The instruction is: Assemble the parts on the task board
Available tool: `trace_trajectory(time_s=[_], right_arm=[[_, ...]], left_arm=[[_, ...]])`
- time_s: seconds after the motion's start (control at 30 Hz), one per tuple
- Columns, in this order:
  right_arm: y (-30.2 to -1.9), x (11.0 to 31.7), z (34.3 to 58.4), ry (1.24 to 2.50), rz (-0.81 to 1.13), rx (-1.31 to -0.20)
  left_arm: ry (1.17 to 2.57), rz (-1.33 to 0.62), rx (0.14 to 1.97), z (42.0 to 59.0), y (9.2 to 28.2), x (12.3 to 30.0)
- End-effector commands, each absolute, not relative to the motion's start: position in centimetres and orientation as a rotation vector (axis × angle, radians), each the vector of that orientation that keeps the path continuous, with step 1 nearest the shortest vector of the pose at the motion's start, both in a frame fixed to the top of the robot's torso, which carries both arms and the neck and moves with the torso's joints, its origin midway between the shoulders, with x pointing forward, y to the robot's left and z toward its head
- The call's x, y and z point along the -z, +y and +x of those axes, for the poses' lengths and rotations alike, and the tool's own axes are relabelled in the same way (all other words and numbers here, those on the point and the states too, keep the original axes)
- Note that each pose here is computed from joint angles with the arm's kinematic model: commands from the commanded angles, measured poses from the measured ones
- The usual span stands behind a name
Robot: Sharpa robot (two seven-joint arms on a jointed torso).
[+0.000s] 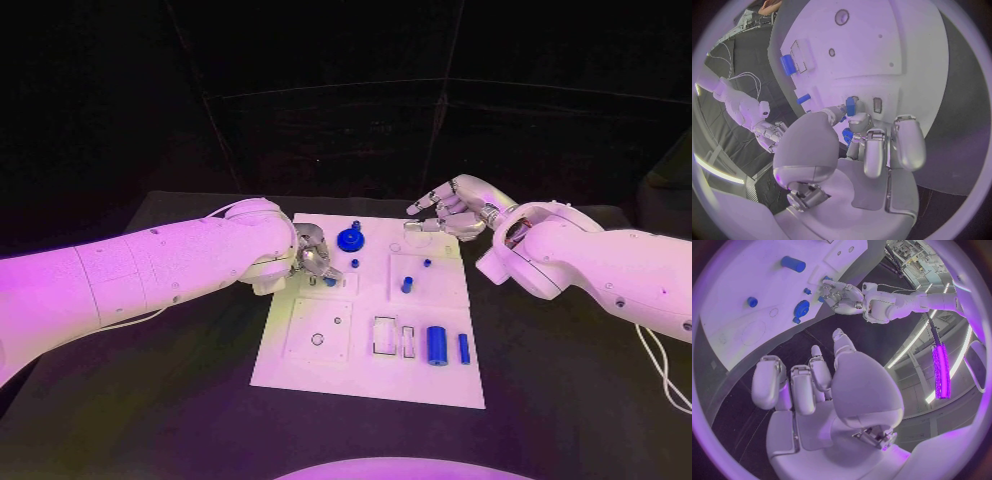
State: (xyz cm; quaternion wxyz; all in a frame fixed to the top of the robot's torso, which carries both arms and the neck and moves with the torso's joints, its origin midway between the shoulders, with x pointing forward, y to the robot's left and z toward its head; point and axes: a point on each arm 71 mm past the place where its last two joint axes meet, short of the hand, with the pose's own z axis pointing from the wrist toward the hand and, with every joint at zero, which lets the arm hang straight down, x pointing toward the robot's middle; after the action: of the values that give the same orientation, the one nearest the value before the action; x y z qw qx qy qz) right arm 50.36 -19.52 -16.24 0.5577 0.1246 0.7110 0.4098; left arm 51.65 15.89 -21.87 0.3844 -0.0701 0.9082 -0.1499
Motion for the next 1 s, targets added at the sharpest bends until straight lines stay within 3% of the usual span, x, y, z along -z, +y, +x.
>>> trace_trajectory(time_s=[0.03, 0.67, 1.0], right_arm=[[-19.34, 16.09, 50.35, 1.677, 0.278, -0.98], [-19.27, 16.1, 50.37, 1.678, 0.275, -0.983], [-19.36, 16.11, 50.39, 1.679, 0.275, -0.981]], left_arm=[[2.331, -0.163, 0.343, 51.47, 16.3, 22.37], [2.305, -0.155, 0.319, 51.57, 16.58, 22.33], [2.223, -0.22, 0.422, 51.39, 16.31, 21.92]])
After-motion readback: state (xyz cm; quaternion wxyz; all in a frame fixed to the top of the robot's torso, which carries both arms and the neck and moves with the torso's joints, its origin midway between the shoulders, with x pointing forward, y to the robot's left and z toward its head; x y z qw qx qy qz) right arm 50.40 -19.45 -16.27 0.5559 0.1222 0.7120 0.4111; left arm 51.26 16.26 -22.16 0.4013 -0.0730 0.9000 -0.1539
